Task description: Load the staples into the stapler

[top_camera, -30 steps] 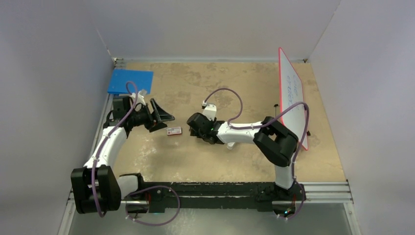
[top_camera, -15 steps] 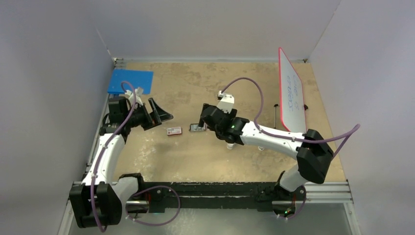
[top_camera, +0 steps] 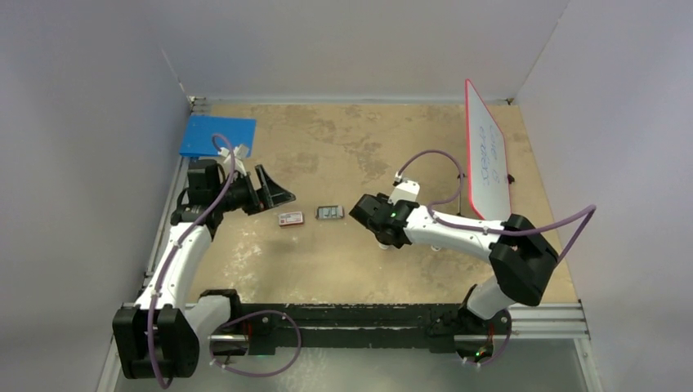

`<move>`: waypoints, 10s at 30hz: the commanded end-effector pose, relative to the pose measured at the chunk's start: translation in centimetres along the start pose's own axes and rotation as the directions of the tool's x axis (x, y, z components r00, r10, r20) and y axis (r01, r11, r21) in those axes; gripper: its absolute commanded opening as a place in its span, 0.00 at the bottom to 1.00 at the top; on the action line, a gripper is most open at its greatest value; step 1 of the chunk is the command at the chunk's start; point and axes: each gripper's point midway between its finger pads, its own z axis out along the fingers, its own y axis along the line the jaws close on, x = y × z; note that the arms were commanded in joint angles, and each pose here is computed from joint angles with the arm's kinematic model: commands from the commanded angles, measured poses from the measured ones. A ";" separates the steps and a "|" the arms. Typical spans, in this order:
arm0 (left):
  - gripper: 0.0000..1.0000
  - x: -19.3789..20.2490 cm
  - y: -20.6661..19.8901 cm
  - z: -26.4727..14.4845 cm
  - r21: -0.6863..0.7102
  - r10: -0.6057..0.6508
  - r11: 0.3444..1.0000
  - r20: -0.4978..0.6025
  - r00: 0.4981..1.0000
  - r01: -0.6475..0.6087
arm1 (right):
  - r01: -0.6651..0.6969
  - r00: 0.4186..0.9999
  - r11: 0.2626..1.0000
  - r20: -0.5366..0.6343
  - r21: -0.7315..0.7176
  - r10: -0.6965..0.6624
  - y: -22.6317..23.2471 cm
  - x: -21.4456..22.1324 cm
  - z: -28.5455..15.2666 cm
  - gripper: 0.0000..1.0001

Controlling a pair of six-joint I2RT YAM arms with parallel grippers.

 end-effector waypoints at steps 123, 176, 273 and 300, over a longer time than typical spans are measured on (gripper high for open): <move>0.00 12.7 0.0 11.5 -0.035 0.149 0.987 -0.176 0.973 -0.157 | 0.092 0.929 0.702 -0.193 -0.707 -0.316 9.2 -0.5 -5.6 0.30; 0.00 12.8 -2.2 13.5 0.018 0.001 1.000 -0.231 0.973 0.003 | -0.257 0.952 0.720 -0.297 -0.644 0.074 9.0 -3.0 -7.1 0.28; 0.02 17.8 1.0 13.9 -0.092 -0.213 0.977 -0.494 0.843 0.194 | -0.193 0.979 0.829 -0.154 -0.525 0.130 8.3 -3.0 3.2 0.66; 0.30 14.4 2.3 11.5 -0.214 -0.194 0.969 -0.344 0.919 0.125 | -0.009 0.996 0.951 0.079 -0.309 0.035 7.4 -7.4 2.8 0.29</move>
